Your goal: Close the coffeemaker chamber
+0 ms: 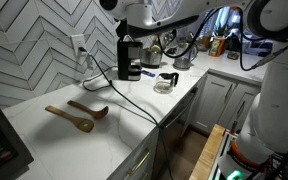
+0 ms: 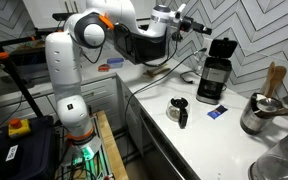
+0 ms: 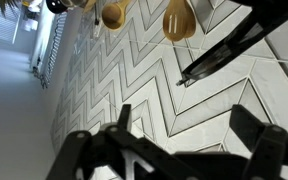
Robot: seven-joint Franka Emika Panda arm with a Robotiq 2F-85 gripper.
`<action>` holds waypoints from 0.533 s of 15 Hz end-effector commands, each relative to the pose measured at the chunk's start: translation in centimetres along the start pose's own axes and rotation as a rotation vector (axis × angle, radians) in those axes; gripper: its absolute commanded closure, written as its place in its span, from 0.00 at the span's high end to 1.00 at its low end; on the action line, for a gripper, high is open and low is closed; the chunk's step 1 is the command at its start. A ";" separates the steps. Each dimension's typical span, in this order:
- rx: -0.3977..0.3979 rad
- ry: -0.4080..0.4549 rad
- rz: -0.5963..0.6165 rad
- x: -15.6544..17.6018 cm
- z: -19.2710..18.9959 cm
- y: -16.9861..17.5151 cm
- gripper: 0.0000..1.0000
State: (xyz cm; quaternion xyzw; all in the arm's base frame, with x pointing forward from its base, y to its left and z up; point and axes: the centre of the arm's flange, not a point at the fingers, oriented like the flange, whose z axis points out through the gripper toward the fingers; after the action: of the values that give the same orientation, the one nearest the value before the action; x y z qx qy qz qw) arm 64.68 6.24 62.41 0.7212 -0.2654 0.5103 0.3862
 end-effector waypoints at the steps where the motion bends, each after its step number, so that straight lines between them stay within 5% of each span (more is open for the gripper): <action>1: -0.017 -0.072 0.048 -0.6 -0.6 1.3 1.00; 8: 0.074 -0.112 0.259 -1.1 0.8 2.5 1.00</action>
State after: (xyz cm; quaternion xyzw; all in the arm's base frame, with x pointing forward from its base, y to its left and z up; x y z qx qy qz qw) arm 64.17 5.62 62.90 0.7224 -0.3313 0.5168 0.3182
